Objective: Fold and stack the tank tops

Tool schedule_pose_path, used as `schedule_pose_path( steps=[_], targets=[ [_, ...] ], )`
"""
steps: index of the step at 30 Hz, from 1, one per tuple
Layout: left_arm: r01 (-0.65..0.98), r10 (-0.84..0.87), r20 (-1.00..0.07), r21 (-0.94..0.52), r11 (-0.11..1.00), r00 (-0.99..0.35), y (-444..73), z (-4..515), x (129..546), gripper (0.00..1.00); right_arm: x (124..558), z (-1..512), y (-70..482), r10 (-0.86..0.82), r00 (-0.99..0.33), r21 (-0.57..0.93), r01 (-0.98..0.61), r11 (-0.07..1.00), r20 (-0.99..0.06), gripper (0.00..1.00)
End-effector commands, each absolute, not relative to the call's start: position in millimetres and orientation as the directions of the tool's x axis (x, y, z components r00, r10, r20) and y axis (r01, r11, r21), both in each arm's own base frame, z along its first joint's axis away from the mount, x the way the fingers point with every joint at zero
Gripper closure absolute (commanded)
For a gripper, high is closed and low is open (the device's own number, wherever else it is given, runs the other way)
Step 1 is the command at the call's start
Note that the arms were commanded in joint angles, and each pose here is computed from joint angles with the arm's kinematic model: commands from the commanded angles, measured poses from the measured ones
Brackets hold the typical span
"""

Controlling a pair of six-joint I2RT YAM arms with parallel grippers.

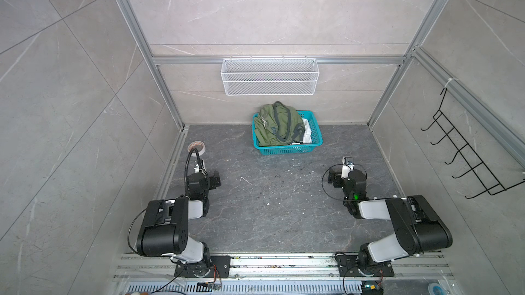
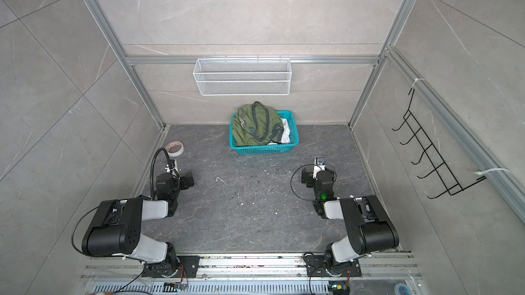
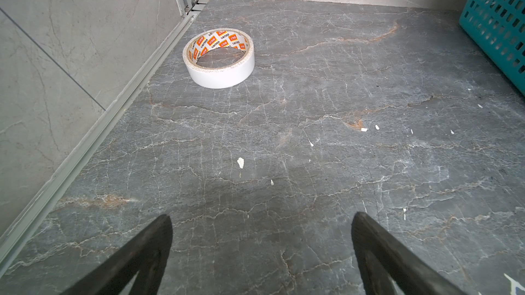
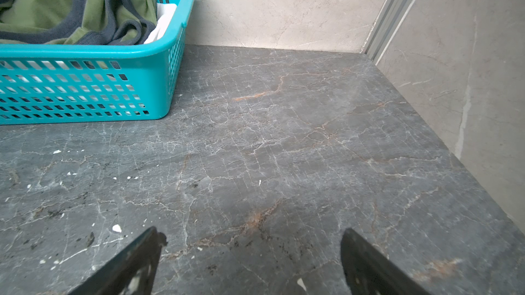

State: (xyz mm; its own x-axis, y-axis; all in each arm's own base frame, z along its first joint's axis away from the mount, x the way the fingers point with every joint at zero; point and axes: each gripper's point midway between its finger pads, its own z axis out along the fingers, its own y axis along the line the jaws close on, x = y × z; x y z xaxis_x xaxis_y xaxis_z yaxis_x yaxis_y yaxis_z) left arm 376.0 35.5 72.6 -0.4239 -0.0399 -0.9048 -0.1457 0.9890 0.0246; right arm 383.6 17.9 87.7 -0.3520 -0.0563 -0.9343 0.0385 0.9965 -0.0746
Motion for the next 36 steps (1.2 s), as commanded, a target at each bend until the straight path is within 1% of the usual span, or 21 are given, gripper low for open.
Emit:
schedule_pose_path(
  steps=[1, 3, 4, 6, 7, 9, 11, 12, 13, 15, 18, 19, 21, 22, 24, 26, 29, 33, 36],
  targets=[
    [-0.156, -0.046, -0.926, 0.014, 0.988, -0.375, 35.9, 86.0, 382.4, 0.0, 387.7, 93.4, 18.8, -0.036, -0.339, -0.053, 0.039, 0.998, -0.94, 0.01],
    [-0.11, -0.014, -0.927, 0.03, 0.994, -0.374, 26.0, 86.6, 382.2, 0.0, 387.1, 93.5, 19.2, -0.036, -0.337, -0.052, 0.037, 0.998, -0.941, 0.01],
    [-0.093, 0.005, -0.929, 0.043, 0.995, -0.371, 21.7, 87.1, 381.5, 0.0, 386.5, 93.7, 23.7, -0.044, -0.332, -0.05, 0.009, 0.999, -0.942, 0.01],
    [-0.091, 0.019, -0.94, 0.053, 0.994, -0.34, 19.4, 93.5, 378.5, 0.0, 379.6, 100.4, 33.7, -0.071, -0.286, -0.058, -0.055, 0.997, -0.956, 0.01],
    [-0.102, 0.023, -0.942, 0.06, 0.993, -0.334, 20.0, 97.1, 376.0, 0.0, 375.2, 104.8, 34.3, -0.071, -0.265, -0.058, -0.058, 0.997, -0.962, 0.01],
    [-0.163, 0.032, -0.945, 0.09, 0.982, -0.325, 24.3, 112.0, 371.9, 0.0, 366.1, 117.6, 36.0, -0.085, -0.231, -0.072, -0.063, 0.995, -0.969, 0.01],
    [-0.149, 0.048, -0.935, 0.106, 0.983, -0.351, 17.0, 130.3, 369.6, 0.0, 359.0, 136.4, 41.3, -0.098, -0.208, -0.084, -0.077, 0.994, -0.973, 0.01],
    [-0.13, 0.054, -0.932, 0.107, 0.986, -0.359, 11.2, 142.3, 367.1, 0.0, 351.6, 152.2, 47.8, -0.084, -0.192, -0.065, -0.104, 0.992, -0.978, 0.01],
    [-0.12, 0.046, -0.934, 0.095, 0.988, -0.353, 6.4, 156.0, 363.9, 0.0, 344.0, 160.5, 54.4, -0.082, -0.202, -0.053, -0.145, 0.988, -0.976, 0.01],
    [-0.144, -0.045, -0.945, 0.003, 0.99, -0.324, 2.5, 187.0, 354.0, 0.0, 327.8, 191.1, 66.8, -0.04, -0.196, 0.003, -0.216, 0.976, -0.98, 0.01],
    [-0.257, -0.296, -0.911, -0.224, 0.94, -0.288, 9.8, 219.3, 336.2, 0.0, 306.3, 234.6, 78.1, 0.012, -0.167, 0.061, -0.291, 0.955, -0.986, 0.01],
    [-0.291, -0.362, -0.889, -0.281, 0.915, -0.28, 12.2, 226.0, 330.7, 0.0, 301.7, 245.6, 77.7, 0.031, -0.165, 0.078, -0.292, 0.953, -0.986, 0.01],
    [-0.31, -0.447, -0.846, -0.359, 0.881, -0.291, 9.3, 237.1, 320.7, 0.0, 291.4, 268.2, 66.8, 0.113, -0.171, 0.151, -0.231, 0.961, -0.979, 0.01],
    [-0.316, -0.478, -0.824, -0.386, 0.866, -0.304, 7.2, 238.6, 315.9, 0.0, 287.7, 275.6, 59.1, 0.167, -0.177, 0.2, -0.183, 0.963, -0.97, 0.01],
    [-0.358, -0.564, -0.749, -0.451, 0.818, -0.346, 3.1, 228.7, 302.5, 0.0, 277.5, 279.2, 37.0, 0.307, -0.241, 0.321, -0.02, 0.947, -0.921, 0.01],
    [-0.301, -0.567, -0.729, -0.482, 0.823, -0.383, -9.7, 226.4, 299.6, 0.0, 266.5, 277.1, 30.2, 0.321, -0.306, 0.326, 0.039, 0.945, -0.896, 0.01],
    [-0.169, -0.547, -0.695, -0.537, 0.826, -0.465, -38.7, 221.1, 301.7, 0.0, 260.5, 265.6, 30.9, 0.366, -0.343, 0.368, 0.062, 0.928, -0.865, 0.01],
    [-0.066, -0.511, -0.634, -0.589, 0.805, -0.581, -73.8, 211.7, 309.5, 0.0, 259.4, 256.3, 43.0, 0.362, -0.394, 0.388, 0.014, 0.922, -0.845, 0.0],
    [-0.016, -0.442, -0.639, -0.558, 0.83, -0.629, -102.1, 210.1, 322.4, 0.0, 259.7, 255.9, 48.2, 0.367, -0.421, 0.403, 0.002, 0.915, -0.83, 0.0]
  ],
)
